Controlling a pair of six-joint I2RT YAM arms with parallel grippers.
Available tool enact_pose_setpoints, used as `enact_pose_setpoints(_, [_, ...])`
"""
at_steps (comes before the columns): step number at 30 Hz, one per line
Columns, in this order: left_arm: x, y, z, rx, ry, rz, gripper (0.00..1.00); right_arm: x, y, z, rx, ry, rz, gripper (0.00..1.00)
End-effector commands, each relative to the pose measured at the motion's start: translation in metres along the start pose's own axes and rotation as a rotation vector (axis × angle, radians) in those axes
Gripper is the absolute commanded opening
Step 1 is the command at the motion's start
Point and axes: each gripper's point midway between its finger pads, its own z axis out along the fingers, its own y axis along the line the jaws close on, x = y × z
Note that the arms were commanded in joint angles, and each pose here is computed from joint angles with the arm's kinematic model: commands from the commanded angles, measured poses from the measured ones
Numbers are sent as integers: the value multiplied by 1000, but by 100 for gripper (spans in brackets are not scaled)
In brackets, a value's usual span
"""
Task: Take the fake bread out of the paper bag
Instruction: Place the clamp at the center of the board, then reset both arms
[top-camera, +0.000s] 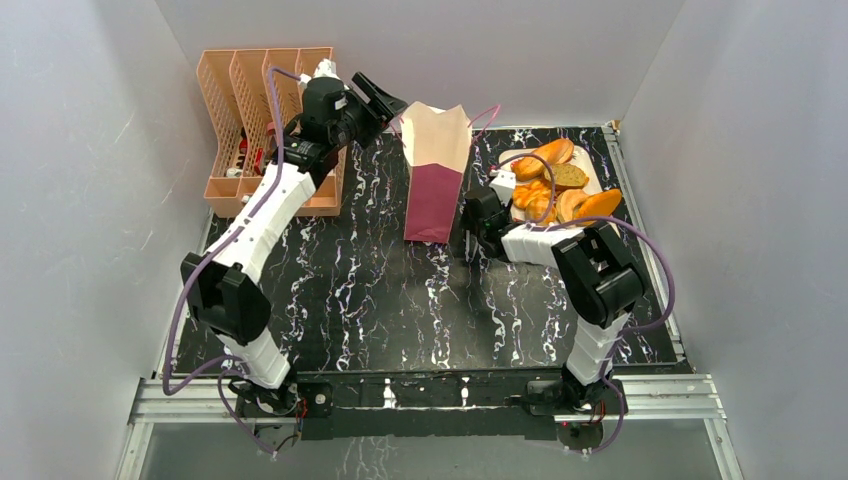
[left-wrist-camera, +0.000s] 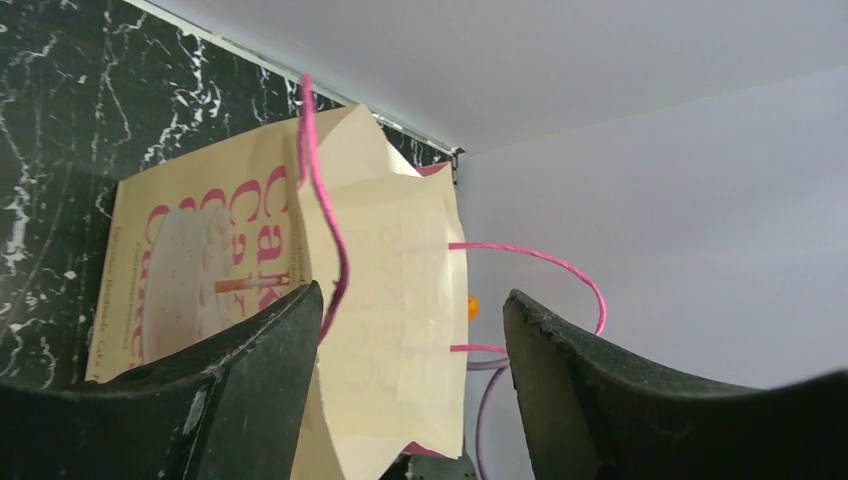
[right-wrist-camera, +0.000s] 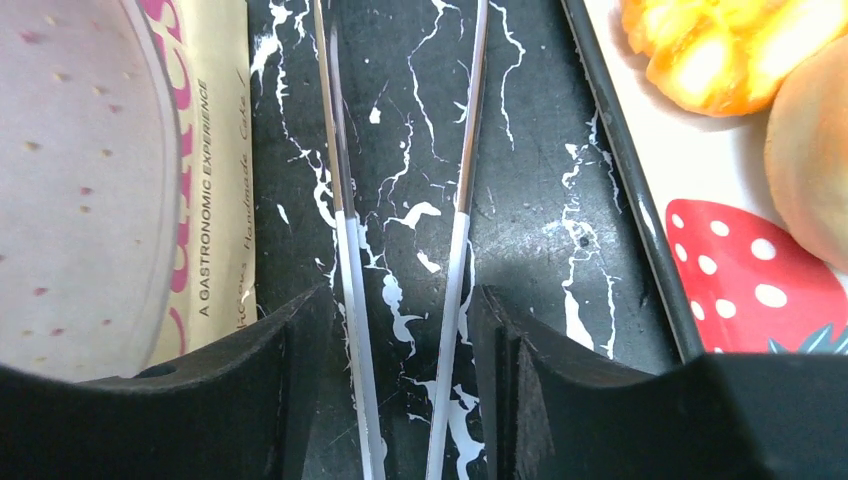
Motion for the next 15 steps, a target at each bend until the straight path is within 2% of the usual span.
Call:
enact_pose_setpoints(1, [-21,-27,-36,33,-74,82,66,-43,12,-15,-16,-104,33,52])
enact_pose_setpoints(5, [-33,-30,-60,32,-137,128,66,-58,12,-28,-24,-135,41,56])
enact_pose_setpoints(7, [-40,-31,-75,17,-194,194,66,-65,12,-36,-25,-152,42,58])
enact_pose_setpoints(8, [-44,-33,-85,12,-231,231,66,-69,11,-40,-21,-163,42,65])
enact_pose_setpoints(9, [-48,-33,-93,0,-271,268,66,-73,10,-45,-21,-171,41,91])
enact_pose_setpoints(10, [-50,-28,-101,-21,-305,298,66,-78,8,-49,-22,-185,44,96])
enact_pose_setpoints(13, [-62,-19,-127,-62,-405,367,67,-92,6,-65,-31,-221,54,97])
enact_pose_setpoints(14, [-65,-15,-134,-75,-431,387,75,-97,4,-71,-30,-237,58,97])
enact_pose_setpoints(15, [-66,-10,-140,-93,-451,412,87,-103,0,-77,-23,-256,64,97])
